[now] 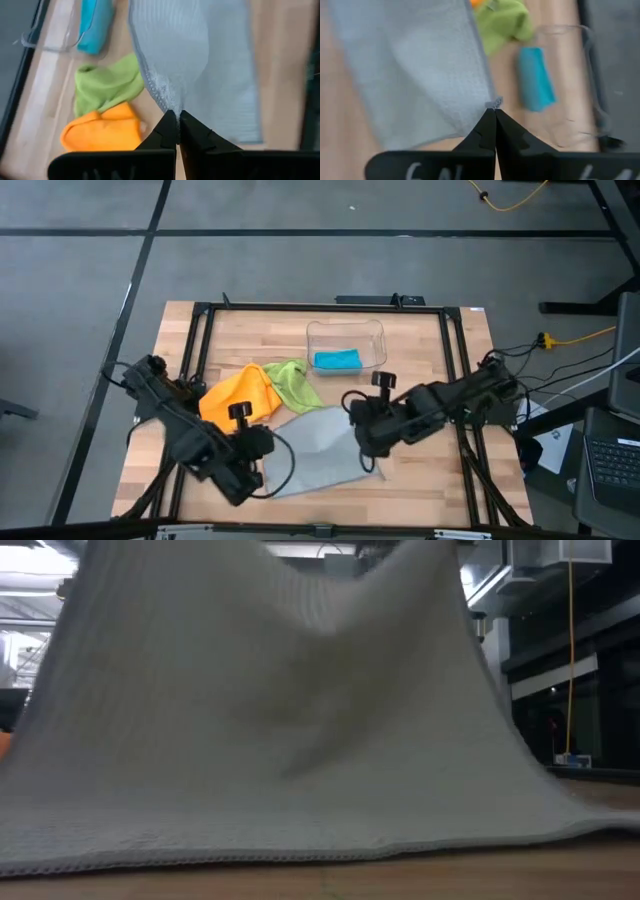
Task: Fold microfiber towels
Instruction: Fold the gray towel
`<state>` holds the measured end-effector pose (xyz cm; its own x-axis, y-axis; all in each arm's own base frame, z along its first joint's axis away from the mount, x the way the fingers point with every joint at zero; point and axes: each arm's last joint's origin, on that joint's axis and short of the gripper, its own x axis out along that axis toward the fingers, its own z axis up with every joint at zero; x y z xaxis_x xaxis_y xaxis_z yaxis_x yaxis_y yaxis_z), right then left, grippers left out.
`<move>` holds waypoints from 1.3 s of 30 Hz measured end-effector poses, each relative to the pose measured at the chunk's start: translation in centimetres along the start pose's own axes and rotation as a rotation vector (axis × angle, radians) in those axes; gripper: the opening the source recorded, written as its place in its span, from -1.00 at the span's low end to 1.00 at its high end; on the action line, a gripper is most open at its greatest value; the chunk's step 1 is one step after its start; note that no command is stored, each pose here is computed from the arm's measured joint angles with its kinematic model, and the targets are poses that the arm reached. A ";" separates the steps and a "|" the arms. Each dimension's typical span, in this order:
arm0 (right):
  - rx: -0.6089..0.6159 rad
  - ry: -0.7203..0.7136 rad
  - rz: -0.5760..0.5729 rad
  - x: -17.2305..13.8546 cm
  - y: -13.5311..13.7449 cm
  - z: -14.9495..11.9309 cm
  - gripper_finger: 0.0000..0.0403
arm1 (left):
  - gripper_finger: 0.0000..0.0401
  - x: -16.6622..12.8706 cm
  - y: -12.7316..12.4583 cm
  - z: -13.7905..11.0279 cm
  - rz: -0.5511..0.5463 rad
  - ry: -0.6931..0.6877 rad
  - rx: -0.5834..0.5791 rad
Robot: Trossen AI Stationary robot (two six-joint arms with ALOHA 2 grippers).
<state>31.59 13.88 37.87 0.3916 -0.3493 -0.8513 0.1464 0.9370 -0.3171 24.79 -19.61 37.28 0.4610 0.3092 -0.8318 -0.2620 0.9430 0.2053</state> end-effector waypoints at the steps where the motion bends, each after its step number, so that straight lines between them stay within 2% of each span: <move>1: -0.008 0.015 -0.034 0.8 -0.2 0.0 -1.00 | -1.00 0.7 0.1 -0.1 0.023 0.015 0.003; 11: -0.076 0.165 -0.373 8.3 -2.3 -1.6 -1.00 | -1.00 7.5 1.4 -1.9 0.229 0.194 0.052; 15: -0.081 0.201 -0.452 10.4 -3.3 -2.1 -1.00 | -1.00 9.3 2.1 -2.6 0.288 0.248 0.061; 17: -0.066 0.223 -0.432 11.1 -3.4 -2.3 -1.00 | -1.00 9.8 2.3 -2.7 0.301 0.265 0.060; 21: -0.059 0.278 -0.322 11.8 -3.0 -2.6 -1.00 | -1.00 10.0 2.4 -2.8 0.287 0.297 0.052; 31: -0.073 0.351 -0.067 11.0 -0.7 -3.2 -1.00 | -1.00 9.3 1.3 -3.8 0.235 0.333 0.005; 39: -0.088 0.300 0.035 10.1 1.7 -3.4 -1.00 | -1.00 8.4 -0.5 -4.7 0.163 0.312 -0.081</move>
<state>32.68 11.99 27.28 0.1075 -0.3129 -0.9437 0.0532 0.9496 -0.3088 24.78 -18.04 27.74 0.1296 0.3906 -0.9114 -0.3831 0.8675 0.3173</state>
